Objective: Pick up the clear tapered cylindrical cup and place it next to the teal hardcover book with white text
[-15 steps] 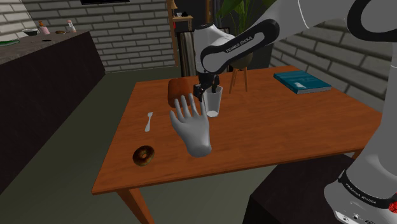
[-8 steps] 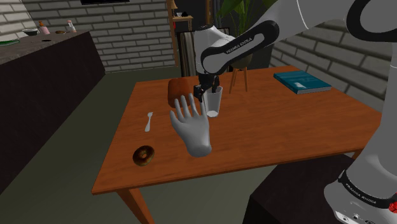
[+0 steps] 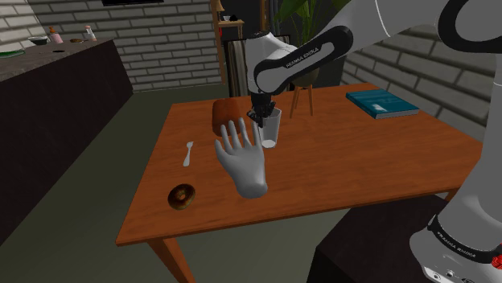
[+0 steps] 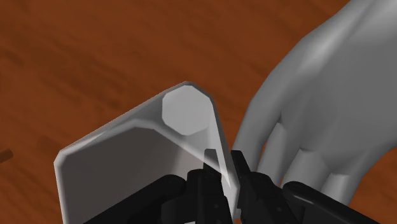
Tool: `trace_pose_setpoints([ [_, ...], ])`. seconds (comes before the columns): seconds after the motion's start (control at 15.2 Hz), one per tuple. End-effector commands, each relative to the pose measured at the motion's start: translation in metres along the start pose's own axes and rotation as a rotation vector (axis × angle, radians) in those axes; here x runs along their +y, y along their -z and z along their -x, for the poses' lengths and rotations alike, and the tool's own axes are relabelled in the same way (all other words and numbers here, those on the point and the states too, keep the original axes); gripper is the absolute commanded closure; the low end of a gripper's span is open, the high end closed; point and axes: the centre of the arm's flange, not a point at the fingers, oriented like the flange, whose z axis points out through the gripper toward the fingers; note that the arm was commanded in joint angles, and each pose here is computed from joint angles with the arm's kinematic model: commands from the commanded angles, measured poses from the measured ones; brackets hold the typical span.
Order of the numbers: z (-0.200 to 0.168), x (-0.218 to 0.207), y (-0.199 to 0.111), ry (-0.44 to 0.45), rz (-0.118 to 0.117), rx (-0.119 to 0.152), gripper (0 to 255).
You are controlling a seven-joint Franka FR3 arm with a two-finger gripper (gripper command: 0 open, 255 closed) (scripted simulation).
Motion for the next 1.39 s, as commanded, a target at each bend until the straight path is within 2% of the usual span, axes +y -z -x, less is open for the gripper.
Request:
trace_pose_setpoints([
  [0.0,0.0,0.0,0.0,0.0,0.0,0.0,255],
  [1.32,-0.011,0.011,0.099,0.0,0.0,0.0,255],
])
